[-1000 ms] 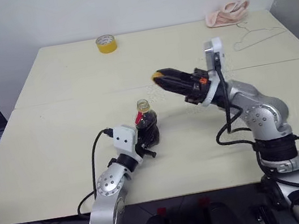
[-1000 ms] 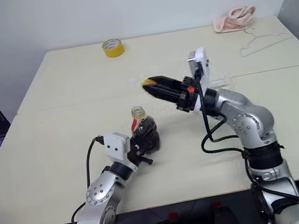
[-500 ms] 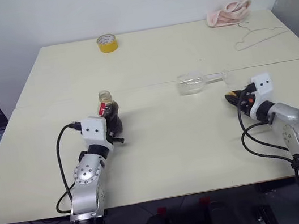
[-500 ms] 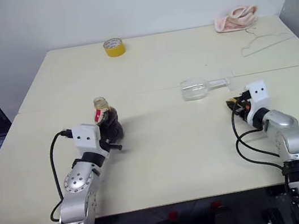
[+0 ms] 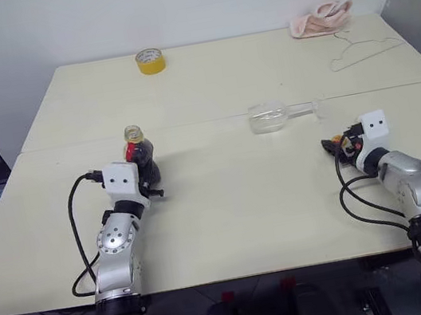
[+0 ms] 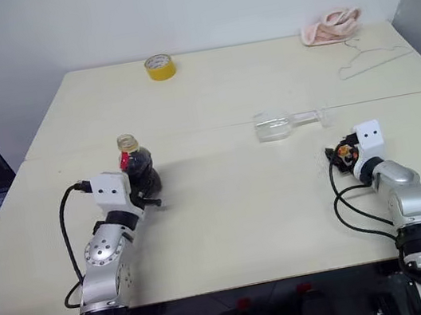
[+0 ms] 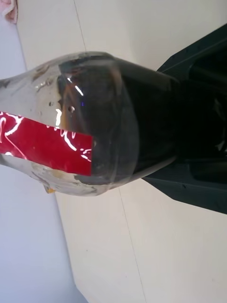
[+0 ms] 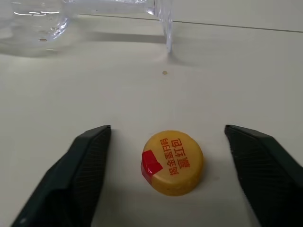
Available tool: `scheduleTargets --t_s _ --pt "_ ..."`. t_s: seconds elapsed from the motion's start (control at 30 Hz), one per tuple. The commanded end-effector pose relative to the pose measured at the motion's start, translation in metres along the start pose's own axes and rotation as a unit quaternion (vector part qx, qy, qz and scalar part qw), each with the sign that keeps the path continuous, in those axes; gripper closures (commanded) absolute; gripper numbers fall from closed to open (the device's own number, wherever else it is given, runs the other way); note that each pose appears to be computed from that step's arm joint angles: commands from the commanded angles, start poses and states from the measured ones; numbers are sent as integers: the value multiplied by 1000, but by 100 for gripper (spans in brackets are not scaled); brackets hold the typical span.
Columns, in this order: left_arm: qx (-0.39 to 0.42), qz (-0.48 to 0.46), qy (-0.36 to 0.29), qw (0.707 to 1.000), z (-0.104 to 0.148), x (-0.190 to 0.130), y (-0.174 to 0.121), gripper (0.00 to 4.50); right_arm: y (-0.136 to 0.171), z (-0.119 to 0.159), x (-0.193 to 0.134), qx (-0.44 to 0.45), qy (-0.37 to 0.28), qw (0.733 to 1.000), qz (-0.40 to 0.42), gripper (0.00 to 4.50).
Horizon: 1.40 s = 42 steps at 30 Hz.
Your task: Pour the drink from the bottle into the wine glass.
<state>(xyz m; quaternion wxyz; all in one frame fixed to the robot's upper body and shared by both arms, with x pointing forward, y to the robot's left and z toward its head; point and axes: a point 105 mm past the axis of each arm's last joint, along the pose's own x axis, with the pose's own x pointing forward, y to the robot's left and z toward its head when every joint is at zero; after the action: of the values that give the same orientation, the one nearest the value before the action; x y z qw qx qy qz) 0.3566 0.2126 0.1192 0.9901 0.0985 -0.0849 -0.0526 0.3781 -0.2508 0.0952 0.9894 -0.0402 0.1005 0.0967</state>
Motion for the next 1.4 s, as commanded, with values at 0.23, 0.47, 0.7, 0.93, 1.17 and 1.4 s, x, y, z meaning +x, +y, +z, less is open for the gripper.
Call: scheduleTargets --t_s 0.23,0.47,0.7,0.93,1.17,1.4 --pt "-19 53 -16 998 2 -7 23 260 -9 6 -1 -14 -8 1000 -13 0" --pt "-12 61 -10 998 -1 -12 26 34 -11 4 0 -18 -4 1000 -16 0" --pt "-10 64 -7 998 -3 -15 27 3 -12 6 0 -21 -6 1000 -17 0" --pt "-6 67 -10 998 0 -17 28 3 -11 9 1 -29 -9 999 -12 0" --pt "-13 65 -15 998 4 -17 26 3 -10 6 3 -29 -3 1000 -6 0" --pt "-20 69 -16 997 4 -17 28 3 -9 6 5 -31 -3 1000 -5 0"
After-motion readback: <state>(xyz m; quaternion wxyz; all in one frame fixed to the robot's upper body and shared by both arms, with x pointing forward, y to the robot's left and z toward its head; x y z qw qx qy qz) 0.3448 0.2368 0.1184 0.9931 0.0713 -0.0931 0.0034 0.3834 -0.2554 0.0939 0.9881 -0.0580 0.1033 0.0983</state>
